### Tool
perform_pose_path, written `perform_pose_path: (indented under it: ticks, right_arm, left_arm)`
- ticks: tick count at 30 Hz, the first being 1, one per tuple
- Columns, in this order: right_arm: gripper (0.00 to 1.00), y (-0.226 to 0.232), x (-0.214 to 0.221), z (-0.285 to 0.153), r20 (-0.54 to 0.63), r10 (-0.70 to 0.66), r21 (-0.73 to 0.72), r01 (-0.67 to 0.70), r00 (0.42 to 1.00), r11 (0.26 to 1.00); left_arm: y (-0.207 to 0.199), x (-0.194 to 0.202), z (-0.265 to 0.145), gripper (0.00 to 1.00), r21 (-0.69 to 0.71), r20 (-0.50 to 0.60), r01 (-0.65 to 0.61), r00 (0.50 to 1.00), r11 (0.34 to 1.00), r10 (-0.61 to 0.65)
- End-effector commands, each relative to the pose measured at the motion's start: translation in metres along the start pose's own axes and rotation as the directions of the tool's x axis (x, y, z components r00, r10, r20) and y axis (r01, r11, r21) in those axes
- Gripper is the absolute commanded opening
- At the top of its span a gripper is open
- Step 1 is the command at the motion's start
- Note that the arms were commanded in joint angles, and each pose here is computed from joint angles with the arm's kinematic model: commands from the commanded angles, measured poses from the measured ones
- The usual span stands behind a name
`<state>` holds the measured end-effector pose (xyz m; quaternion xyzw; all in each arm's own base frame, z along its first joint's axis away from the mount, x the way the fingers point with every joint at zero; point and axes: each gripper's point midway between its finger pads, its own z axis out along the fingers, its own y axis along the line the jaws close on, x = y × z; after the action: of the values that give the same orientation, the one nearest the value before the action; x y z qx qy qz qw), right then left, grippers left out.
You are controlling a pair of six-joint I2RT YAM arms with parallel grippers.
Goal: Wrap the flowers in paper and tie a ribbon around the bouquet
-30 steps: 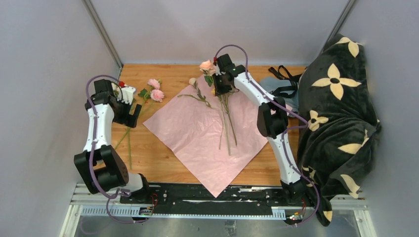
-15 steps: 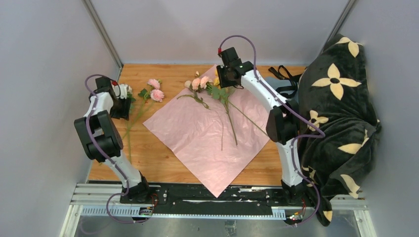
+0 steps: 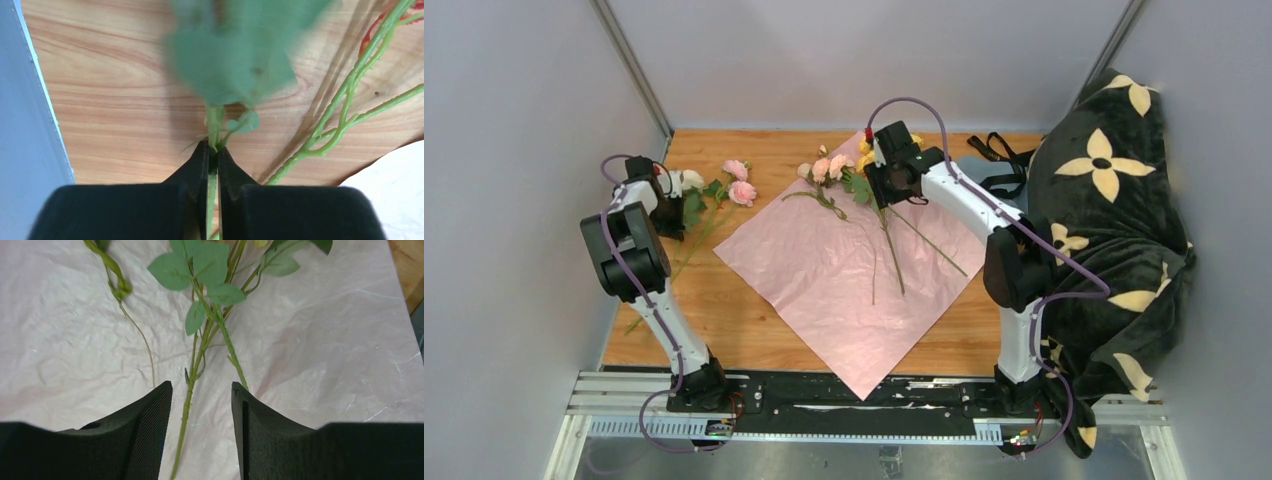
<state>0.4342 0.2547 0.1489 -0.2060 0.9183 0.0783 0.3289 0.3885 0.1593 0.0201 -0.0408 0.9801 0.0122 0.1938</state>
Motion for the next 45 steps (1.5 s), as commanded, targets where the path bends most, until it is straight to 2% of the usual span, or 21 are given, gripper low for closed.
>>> perform_pose_path:
  ticks: [1,8,13,19,22,24,26,31,35,38,43,45]
  right_arm:
    - [0.52,-0.01,0.036,-0.004,-0.115,-0.163,-0.018,0.162,0.98,0.987]
    - [0.49,-0.044,0.068,0.018,-0.28,-0.238,0.018,0.253,0.93,0.967]
    - [0.48,-0.037,0.076,0.037,-0.312,-0.271,-0.053,0.268,0.911,0.962]
    - [0.39,-0.051,0.079,0.057,-0.338,-0.257,-0.006,0.271,0.905,0.962]
    - [0.29,-0.055,0.081,0.064,-0.35,-0.262,0.001,0.28,0.9,0.96]
    - [0.13,-0.055,0.08,0.063,-0.349,-0.261,0.008,0.281,0.9,0.96]
    - [0.01,-0.053,0.074,0.056,-0.336,-0.255,0.002,0.271,0.907,0.963]
    - [0.0,-0.043,0.04,0.012,-0.24,-0.234,0.027,0.248,0.942,0.968]
    - [0.0,-0.021,0.014,-0.023,-0.144,-0.2,-0.01,0.201,0.969,0.98]
    - [0.0,0.005,0.003,-0.034,-0.086,-0.131,-0.089,0.124,0.988,0.988]
    - [0.0,0.051,-0.002,-0.01,-0.068,0.148,-0.256,-0.16,0.987,0.953]
    - [0.0,0.064,-0.002,0.004,-0.077,0.209,-0.289,-0.222,0.975,0.931]
  left_arm:
    - [-0.005,0.003,0.002,0.0,0.038,-0.003,0.024,1.0,0.999,-0.024]
    - [-0.006,-0.035,-0.064,0.0,0.028,0.198,0.048,0.979,0.998,-0.053]
    - [-0.016,-0.051,-0.112,0.0,0.046,0.303,0.027,0.952,0.999,-0.04]
    - [-0.027,-0.062,-0.16,0.0,0.056,0.399,-0.006,0.917,0.998,-0.017]
    - [-0.033,-0.064,-0.182,0.0,0.065,0.439,-0.032,0.898,0.997,0.0]
    - [-0.038,-0.064,-0.195,0.0,0.072,0.455,-0.046,0.89,0.996,0.009]
    - [-0.042,-0.063,-0.205,0.0,0.077,0.469,-0.062,0.883,0.995,0.018]
    - [-0.05,-0.064,-0.228,0.0,0.083,0.513,-0.087,0.858,0.993,0.033]
    - [-0.054,-0.066,-0.241,0.0,0.088,0.542,-0.098,0.839,0.991,0.035]
    - [-0.056,-0.066,-0.242,0.0,0.097,0.545,-0.099,0.838,0.99,0.03]
    - [-0.058,-0.063,-0.24,0.0,0.11,0.538,-0.097,0.843,0.989,0.023]
    - [-0.059,-0.062,-0.242,0.0,0.109,0.541,-0.101,0.841,0.989,0.026]
